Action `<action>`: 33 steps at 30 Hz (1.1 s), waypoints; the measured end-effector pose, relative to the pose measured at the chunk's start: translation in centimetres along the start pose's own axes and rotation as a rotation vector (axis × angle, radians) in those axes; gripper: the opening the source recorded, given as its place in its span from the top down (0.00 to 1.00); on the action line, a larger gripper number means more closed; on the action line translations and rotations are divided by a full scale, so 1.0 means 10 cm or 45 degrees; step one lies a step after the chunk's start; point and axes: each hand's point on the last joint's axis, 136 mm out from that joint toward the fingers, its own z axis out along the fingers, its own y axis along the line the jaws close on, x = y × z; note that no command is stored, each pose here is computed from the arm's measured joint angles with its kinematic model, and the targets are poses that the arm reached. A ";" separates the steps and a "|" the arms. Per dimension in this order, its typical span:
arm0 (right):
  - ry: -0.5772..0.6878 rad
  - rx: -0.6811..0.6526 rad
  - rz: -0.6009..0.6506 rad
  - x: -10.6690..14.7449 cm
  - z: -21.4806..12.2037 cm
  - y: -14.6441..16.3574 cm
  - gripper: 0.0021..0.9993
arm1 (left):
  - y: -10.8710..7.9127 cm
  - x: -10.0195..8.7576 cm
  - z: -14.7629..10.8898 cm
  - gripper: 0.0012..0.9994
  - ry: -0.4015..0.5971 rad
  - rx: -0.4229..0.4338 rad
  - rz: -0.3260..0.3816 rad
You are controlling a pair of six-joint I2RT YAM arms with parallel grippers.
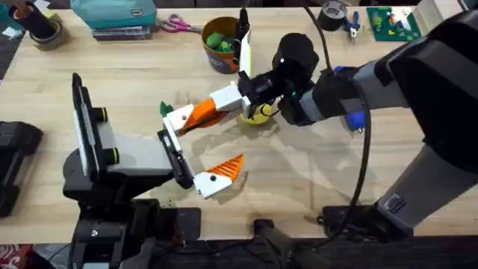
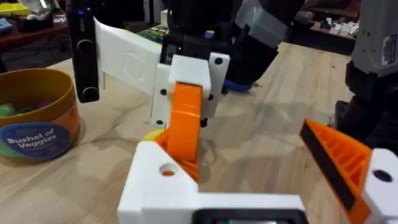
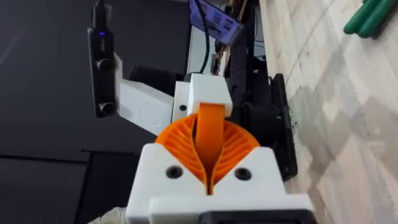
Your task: Pick up the gripper from the table and insert it into the empty holder that is missing its gripper. Then pick up a screw, insert it into the mounting hole, and use the screwdriver to tighten it. Finally, clean up the table by picking up the vegetable and placing it into the bucket.
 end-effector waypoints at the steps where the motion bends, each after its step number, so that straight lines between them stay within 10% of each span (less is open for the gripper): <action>1: 0.000 0.000 0.000 0.00 0.00 0.00 0.99 | 0.00 0.00 0.00 0.01 0.000 0.000 0.000; 9: 0.000 0.000 0.007 0.00 0.00 0.00 0.95 | 0.00 0.00 0.00 0.01 0.000 -0.001 0.001; 16: 0.017 0.003 0.040 0.04 0.09 -0.07 0.03 | -0.05 0.00 0.00 0.01 0.000 0.034 0.000; 33: -0.047 0.012 0.032 -0.09 -0.18 -0.07 0.01 | -0.05 0.00 0.00 0.01 0.000 0.037 0.000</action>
